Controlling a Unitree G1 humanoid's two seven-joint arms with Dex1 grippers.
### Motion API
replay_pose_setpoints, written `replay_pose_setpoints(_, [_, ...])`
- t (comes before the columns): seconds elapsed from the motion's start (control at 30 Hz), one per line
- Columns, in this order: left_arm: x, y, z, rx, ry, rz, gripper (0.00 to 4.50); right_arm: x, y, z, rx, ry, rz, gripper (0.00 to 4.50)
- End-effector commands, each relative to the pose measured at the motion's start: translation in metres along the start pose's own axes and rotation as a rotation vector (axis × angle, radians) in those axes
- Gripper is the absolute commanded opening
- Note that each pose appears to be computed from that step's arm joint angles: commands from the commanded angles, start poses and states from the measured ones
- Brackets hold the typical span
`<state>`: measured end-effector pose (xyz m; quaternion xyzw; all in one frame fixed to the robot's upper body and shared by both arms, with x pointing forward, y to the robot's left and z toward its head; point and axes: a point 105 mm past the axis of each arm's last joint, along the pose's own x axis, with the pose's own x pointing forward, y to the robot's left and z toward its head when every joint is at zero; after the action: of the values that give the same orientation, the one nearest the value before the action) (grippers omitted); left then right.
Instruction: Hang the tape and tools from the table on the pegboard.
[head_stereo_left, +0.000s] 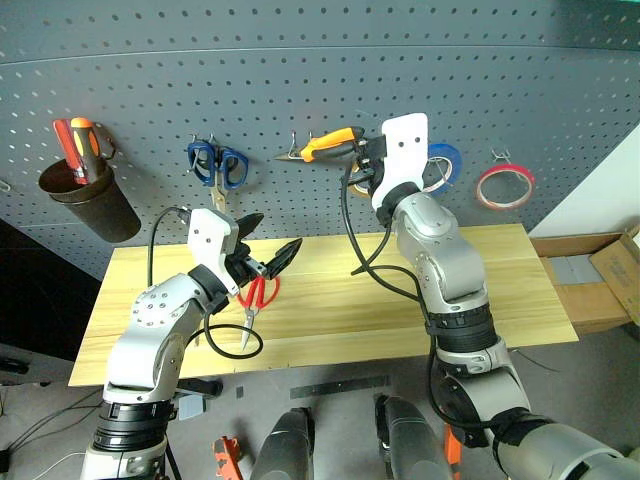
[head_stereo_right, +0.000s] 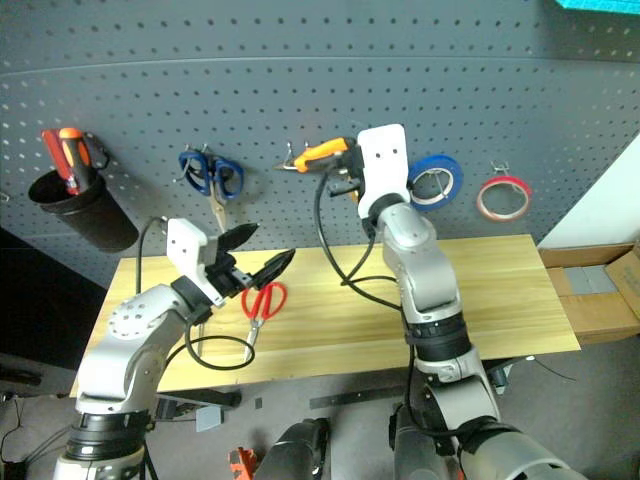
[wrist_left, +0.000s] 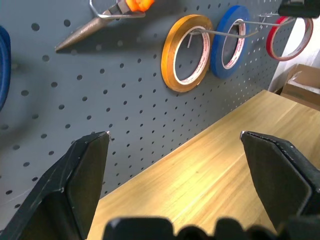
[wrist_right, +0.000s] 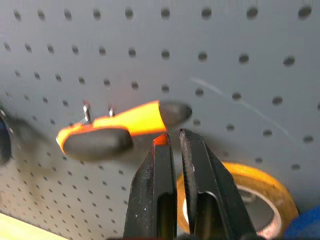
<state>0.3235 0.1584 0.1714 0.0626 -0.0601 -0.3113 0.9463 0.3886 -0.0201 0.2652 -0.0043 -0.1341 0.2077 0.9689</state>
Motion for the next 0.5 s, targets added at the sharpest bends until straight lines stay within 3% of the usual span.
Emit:
replay_pose_setpoints(0.03, [0.002,-0.001,0.008,0.026,-0.033,-0.013,4.5,0.005,0.012,0.031,0.027,-0.085,0.039,0.11])
replay_pose_setpoints(0.37, [0.004,-0.001,0.007,0.028,-0.037,-0.017,4.5,0.026,0.043,0.054,0.069,-0.149,0.115,0.11])
replay_pose_setpoints(0.5, [0.004,0.0,0.007,0.027,-0.038,-0.011,4.5,0.024,0.04,0.064,0.064,-0.196,0.109,0.11])
